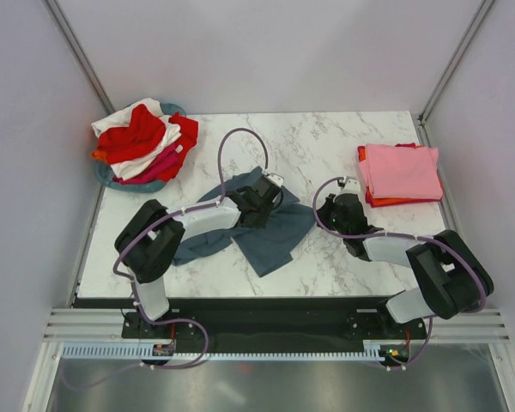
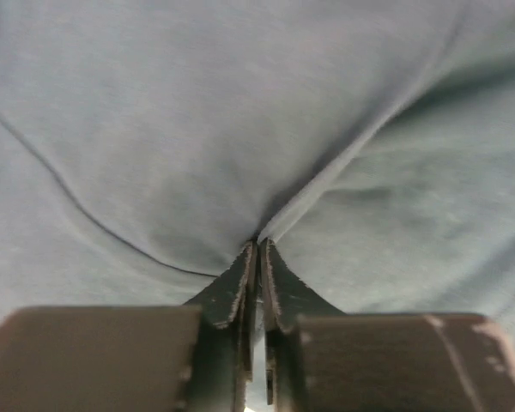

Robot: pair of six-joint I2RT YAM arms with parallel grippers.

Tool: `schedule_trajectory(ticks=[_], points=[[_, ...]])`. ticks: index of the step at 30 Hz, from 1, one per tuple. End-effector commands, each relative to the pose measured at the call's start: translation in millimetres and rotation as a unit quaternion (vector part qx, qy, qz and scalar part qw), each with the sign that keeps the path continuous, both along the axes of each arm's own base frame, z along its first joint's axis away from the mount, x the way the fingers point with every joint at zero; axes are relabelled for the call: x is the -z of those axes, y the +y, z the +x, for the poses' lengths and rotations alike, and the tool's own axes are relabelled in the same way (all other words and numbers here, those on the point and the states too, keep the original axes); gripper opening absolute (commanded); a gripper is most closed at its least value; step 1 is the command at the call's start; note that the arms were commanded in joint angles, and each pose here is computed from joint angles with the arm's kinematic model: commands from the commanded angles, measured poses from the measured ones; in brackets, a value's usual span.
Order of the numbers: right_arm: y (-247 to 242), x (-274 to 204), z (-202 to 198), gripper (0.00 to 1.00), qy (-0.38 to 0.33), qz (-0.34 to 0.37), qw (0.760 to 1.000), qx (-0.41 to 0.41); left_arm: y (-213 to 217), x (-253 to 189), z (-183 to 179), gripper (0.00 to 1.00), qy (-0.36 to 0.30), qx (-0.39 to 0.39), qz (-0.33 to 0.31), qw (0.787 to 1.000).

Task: Fold and stack the t-shirts

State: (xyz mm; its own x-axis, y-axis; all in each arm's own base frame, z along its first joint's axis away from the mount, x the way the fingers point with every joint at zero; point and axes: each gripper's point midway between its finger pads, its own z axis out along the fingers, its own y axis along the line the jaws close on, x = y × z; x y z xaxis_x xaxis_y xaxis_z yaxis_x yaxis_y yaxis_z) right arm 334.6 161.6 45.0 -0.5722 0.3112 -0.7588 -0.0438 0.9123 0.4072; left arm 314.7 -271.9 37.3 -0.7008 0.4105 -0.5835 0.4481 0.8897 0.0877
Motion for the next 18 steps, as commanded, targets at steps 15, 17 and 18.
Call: schedule_trajectory(ticks=[15,17,18], points=[[-52,-124,54,0.00,-0.051,0.034,0.991,0.117,86,-239,79,0.02,-0.178,-0.157,-0.135,0.962],[-57,-146,61,0.00,-0.054,0.043,0.991,0.114,102,-277,81,0.02,-0.205,-0.166,-0.152,0.953],[-56,-173,68,0.00,-0.070,0.051,0.990,0.112,118,-289,85,0.02,-0.214,-0.178,-0.152,0.948]])
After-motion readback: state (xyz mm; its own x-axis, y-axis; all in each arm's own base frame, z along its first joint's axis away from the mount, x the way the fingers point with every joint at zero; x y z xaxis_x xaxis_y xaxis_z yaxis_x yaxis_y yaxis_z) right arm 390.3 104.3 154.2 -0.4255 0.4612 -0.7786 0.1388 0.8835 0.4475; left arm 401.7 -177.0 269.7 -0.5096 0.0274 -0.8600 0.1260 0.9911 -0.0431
